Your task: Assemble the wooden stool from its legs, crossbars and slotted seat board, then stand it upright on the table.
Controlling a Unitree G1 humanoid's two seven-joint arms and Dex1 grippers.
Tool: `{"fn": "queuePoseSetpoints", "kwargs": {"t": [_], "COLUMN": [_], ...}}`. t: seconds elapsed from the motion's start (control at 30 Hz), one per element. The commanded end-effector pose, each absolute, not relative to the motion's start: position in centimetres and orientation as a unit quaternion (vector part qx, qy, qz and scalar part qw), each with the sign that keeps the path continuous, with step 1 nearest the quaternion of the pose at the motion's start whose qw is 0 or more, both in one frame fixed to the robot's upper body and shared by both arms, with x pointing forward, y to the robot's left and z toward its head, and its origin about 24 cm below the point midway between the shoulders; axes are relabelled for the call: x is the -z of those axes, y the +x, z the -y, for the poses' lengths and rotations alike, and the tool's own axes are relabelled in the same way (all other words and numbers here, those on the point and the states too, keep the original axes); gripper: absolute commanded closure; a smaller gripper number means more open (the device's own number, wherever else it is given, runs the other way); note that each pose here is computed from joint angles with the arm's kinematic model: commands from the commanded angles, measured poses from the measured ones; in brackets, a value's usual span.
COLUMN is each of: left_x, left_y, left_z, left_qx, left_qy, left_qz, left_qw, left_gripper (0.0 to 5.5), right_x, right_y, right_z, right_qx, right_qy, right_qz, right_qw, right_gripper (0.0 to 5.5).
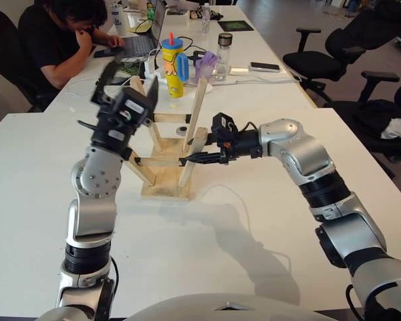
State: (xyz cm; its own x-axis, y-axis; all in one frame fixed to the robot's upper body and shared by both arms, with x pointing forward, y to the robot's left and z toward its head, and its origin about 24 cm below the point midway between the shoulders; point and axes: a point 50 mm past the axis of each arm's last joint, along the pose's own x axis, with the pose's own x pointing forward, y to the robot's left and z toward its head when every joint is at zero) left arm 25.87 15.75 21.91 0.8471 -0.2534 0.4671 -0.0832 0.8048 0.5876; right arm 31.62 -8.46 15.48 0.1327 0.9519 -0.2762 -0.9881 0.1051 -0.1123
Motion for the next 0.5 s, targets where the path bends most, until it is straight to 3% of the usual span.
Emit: {"fn": "queuePoseSetpoints", "kwargs": {"t": [0.03, 0.07, 0.2, 0.37, 0.5], "left_x": [-22.3, -22.5, -23.1, -23.4, -21.3], "left_y": [26.2, 26.2, 26.0, 26.5, 26.0], "left_z": [-17.3, -17.6, -18.8, -21.0, -22.6], "left_qx": [0.007, 0.000, -0.028, -0.068, -0.065], "left_qy": [0.272, 0.271, 0.263, 0.239, 0.184], "left_qz": [0.265, 0.265, 0.265, 0.248, 0.221], "left_qw": [0.925, 0.925, 0.927, 0.936, 0.955], "left_gripper": [2.13, 2.13, 2.13, 2.13, 2.13], "right_x": [-14.1, -14.5, -15.2, -15.8, -15.8], "right_y": [32.3, 32.5, 32.5, 32.3, 32.0], "right_z": [9.3, 9.4, 9.7, 10.6, 12.8], "right_qx": [-0.614, -0.609, -0.611, -0.603, -0.576], "right_qy": [-0.105, -0.101, -0.107, -0.078, -0.077], "right_qz": [-0.062, -0.050, -0.039, -0.030, -0.032], "right_qw": [0.780, 0.785, 0.784, 0.793, 0.813], "right_gripper": [3.47, 3.10, 2.57, 2.57, 2.57]}}
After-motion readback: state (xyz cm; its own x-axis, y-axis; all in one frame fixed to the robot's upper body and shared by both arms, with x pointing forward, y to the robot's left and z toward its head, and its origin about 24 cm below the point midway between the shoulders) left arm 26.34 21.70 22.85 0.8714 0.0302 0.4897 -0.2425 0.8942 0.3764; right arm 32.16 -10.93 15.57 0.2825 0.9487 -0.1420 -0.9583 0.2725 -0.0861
